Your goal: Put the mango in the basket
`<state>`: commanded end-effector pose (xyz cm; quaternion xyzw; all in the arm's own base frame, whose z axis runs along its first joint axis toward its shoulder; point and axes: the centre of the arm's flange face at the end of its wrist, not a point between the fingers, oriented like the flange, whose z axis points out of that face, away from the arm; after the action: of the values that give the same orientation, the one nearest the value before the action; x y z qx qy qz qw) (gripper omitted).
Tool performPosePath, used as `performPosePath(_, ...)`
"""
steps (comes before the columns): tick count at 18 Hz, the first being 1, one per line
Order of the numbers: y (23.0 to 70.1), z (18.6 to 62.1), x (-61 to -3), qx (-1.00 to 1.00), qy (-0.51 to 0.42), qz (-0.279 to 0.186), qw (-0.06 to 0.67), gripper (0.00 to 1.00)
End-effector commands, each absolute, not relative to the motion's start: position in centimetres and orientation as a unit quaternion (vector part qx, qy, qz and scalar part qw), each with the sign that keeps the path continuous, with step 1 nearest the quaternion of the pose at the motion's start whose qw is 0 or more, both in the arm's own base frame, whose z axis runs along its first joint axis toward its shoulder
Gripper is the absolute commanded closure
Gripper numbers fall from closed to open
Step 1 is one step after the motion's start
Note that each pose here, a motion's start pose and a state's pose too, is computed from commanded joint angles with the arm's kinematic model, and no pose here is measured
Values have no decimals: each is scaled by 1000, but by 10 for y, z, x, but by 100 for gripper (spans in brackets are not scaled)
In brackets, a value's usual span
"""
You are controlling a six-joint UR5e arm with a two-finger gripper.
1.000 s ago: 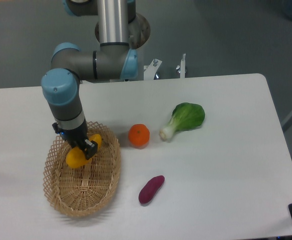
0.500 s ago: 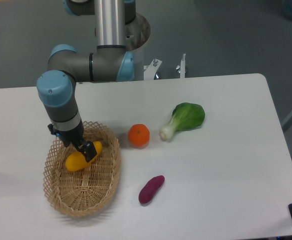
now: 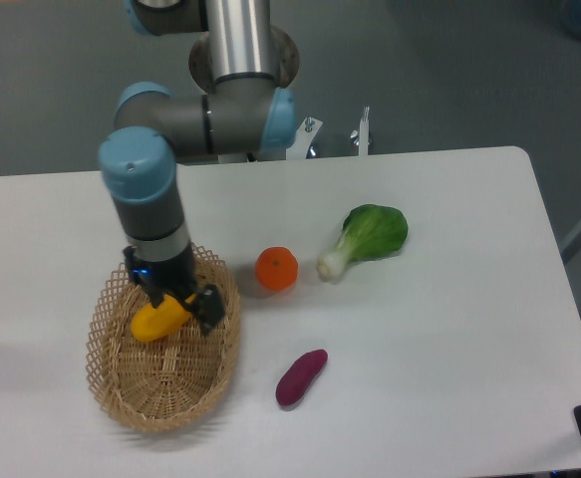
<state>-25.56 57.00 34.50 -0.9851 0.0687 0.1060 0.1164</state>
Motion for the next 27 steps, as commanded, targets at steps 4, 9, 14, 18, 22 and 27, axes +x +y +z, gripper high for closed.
performPosePath(4, 540, 372, -314, -987, 76, 103, 95, 0)
performPosePath(9, 491, 402, -386, -986, 115, 94, 74, 0)
performPosePath(14, 438, 410, -438, -982, 155, 87, 67, 0)
performPosePath(18, 414, 410, -460, -976, 187, 91, 61, 0)
performPosePath(22, 403, 410, -470, -975, 192, 93, 58, 0)
performPosePath(27, 398, 411, -473, -975, 191, 93, 62, 0)
